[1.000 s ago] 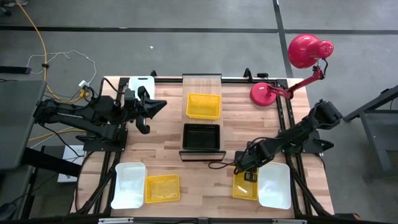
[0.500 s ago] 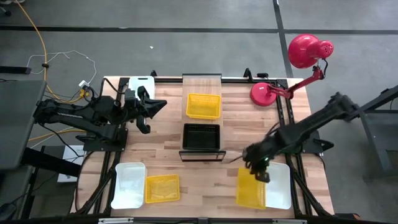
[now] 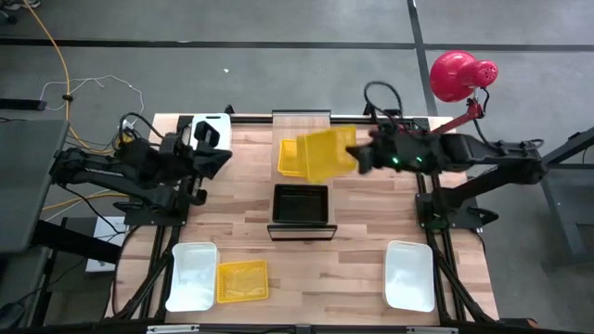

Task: Stack baskets on shelf by color
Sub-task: Stack the right yellow bin on top of the yellow bin on the shelf

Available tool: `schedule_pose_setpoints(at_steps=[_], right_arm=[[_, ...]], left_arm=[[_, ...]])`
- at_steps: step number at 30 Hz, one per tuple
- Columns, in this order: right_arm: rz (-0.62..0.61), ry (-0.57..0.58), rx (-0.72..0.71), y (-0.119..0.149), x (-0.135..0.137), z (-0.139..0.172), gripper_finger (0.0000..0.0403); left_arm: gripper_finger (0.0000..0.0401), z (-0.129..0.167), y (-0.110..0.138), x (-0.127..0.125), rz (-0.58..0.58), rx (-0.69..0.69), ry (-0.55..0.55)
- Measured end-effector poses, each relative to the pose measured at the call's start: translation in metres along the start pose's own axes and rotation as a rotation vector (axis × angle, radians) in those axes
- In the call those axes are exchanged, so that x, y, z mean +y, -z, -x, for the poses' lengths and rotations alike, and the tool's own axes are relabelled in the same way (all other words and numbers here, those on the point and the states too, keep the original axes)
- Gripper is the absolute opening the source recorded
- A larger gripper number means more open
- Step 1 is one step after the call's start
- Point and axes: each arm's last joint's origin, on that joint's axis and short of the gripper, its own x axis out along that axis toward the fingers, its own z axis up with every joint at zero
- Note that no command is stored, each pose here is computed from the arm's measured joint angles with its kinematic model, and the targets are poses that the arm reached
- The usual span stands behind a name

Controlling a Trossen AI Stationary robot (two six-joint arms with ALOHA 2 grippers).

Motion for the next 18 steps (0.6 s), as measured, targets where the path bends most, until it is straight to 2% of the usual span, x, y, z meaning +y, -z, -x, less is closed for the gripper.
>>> schedule_pose_setpoints(at_steps=[4,9,18], right_arm=[[-0.025,0.109,0.005,-0.004,0.000,-0.037,0.0001],[-0.078,0.213,0.020,-0.003,0.002,-0.079,0.0000],[-0.281,0.293,0.156,-0.004,-0.010,-0.107,0.0000]], left_arm=[[0.0000,0.003,-0.005,0.001,-0.001,-0.021,-0.008],[0.0000,0.004,-0.001,0.001,-0.001,0.031,-0.010],[0.0000,0.007,0.011,0.002,0.007,0.169,-0.018]])
